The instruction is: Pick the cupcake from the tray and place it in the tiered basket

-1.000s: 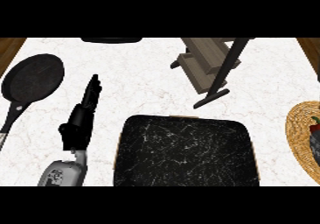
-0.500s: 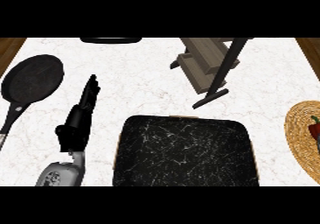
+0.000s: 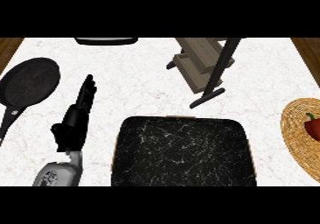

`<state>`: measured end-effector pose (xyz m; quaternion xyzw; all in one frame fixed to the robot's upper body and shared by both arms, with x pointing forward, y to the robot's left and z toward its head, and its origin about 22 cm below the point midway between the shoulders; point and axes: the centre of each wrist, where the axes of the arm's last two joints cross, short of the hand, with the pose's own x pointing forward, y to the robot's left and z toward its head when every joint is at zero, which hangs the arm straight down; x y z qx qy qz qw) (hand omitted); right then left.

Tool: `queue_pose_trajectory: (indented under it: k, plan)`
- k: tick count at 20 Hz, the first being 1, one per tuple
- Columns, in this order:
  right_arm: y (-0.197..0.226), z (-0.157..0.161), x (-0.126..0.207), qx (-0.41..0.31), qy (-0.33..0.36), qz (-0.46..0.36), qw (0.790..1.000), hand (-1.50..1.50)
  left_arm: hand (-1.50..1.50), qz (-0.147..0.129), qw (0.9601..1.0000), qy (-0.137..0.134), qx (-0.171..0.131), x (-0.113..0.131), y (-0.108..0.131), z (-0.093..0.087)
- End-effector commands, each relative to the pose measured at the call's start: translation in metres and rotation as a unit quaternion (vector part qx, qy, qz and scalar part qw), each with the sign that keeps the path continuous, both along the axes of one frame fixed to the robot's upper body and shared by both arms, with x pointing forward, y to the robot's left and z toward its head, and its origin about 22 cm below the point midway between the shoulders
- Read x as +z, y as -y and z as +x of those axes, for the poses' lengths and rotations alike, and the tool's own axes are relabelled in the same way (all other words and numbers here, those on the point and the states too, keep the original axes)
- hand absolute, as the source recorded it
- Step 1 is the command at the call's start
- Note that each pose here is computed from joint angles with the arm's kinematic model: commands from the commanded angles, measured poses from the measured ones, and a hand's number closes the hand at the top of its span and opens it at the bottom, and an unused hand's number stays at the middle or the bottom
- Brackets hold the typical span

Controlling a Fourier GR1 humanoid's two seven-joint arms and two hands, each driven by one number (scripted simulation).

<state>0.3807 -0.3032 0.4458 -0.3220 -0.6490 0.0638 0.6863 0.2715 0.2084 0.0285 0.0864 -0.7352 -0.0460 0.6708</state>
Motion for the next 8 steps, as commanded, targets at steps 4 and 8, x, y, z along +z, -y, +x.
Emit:
queue_pose_trajectory:
  k: [4,8]
  plan:
    - [0.120,-0.054,-0.032,-0.013,0.014,0.053,0.998,-1.50,0.00,-0.004,1.0000,0.000,0.008,-0.002,-0.010,-0.005]
    - [0.182,-0.096,-0.041,0.006,0.039,0.070,0.997,-1.50,0.00,-0.001,1.0000,0.003,0.007,-0.005,-0.001,-0.003]
